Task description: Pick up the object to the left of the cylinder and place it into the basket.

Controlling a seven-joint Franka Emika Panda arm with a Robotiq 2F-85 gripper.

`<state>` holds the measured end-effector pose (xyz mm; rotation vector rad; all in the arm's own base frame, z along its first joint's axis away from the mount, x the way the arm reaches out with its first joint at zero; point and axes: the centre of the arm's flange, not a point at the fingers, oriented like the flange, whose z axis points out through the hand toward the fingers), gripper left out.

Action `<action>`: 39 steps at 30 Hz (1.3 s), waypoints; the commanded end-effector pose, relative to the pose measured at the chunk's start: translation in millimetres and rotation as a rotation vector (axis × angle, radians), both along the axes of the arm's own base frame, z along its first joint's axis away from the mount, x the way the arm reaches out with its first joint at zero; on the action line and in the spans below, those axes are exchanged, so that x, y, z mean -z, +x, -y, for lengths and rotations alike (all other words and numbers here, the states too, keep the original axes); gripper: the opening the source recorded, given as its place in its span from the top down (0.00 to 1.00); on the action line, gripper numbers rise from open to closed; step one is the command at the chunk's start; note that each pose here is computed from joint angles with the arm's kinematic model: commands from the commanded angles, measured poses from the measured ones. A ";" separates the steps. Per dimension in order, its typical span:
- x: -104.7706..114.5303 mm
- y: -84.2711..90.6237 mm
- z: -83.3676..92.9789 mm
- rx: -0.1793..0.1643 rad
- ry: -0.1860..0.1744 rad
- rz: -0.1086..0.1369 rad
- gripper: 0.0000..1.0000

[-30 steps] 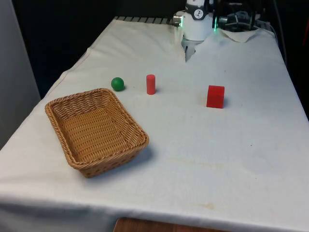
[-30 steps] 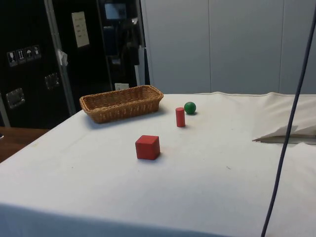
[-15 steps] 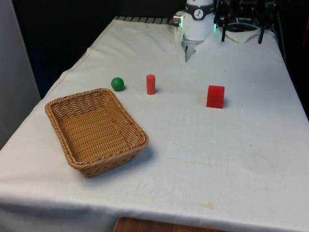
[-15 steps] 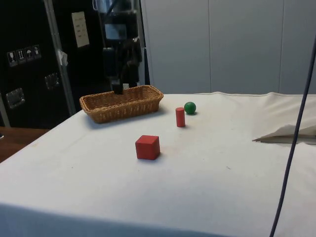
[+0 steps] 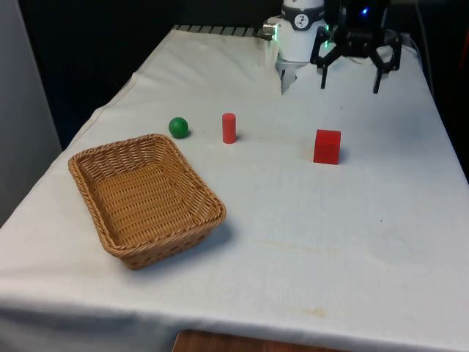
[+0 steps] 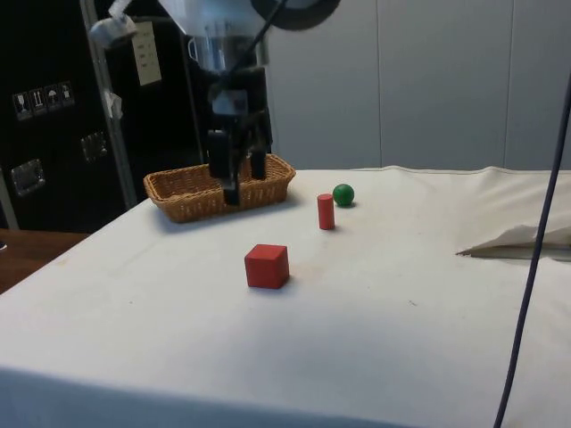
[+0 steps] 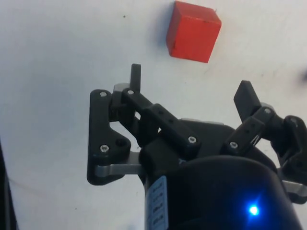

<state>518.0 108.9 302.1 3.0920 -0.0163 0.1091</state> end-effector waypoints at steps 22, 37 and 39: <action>82.7 -6.6 13.7 0.005 -0.038 0.041 0.00; 125.1 -8.3 29.2 0.012 -0.072 0.049 0.03; 128.0 -8.8 30.2 0.012 -0.074 0.049 0.21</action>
